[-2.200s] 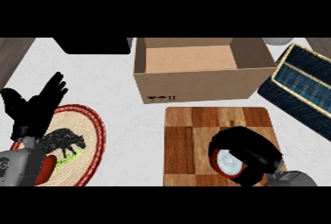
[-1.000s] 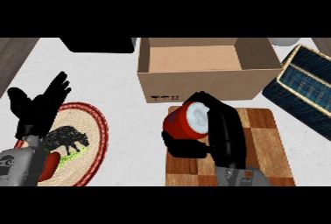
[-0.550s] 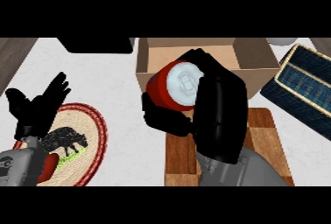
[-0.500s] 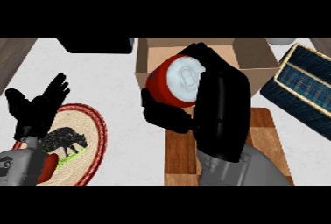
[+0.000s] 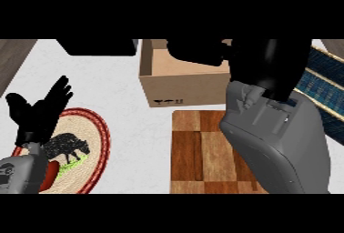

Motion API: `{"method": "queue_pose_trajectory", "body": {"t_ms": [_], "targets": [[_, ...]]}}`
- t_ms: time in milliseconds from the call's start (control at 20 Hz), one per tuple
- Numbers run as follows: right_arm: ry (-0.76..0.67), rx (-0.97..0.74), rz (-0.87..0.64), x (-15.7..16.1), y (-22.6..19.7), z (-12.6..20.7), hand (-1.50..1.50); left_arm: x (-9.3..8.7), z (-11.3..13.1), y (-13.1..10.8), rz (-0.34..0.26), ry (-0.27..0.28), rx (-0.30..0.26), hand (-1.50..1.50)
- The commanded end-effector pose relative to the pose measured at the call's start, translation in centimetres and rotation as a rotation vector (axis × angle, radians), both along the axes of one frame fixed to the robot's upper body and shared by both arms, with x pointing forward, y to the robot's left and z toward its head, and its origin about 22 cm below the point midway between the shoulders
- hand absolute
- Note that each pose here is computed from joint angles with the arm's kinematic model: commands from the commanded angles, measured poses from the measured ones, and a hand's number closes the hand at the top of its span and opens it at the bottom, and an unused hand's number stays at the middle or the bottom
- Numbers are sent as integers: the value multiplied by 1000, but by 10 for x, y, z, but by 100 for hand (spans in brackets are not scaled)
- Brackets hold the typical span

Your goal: Pick the can from the cutting board and place it in the basket

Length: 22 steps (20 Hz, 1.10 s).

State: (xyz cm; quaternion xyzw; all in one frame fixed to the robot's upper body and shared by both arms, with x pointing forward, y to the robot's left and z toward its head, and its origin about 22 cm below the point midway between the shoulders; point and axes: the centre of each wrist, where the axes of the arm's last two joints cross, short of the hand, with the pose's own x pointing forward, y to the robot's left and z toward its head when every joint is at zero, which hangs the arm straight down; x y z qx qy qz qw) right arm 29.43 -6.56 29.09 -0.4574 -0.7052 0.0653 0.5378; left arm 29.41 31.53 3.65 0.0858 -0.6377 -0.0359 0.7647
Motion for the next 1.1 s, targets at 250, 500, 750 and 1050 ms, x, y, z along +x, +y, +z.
{"method": "queue_pose_trajectory", "body": {"t_ms": [250, 500, 750, 1050], "targets": [[97, -31, -293, 41, -48, 31, 150, 8, 4, 0, 14, 14, 12, 0], [107, -39, -382, 74, -97, 39, 150, -4, -10, -19, -6, 16, -1, 0], [132, -48, -403, 68, -145, 20, 150, 9, 15, -6, 7, 1, 18, 0], [127, -71, -413, 64, -201, 0, 150, 4, 2, 9, -1, -8, -3, 0]]}}
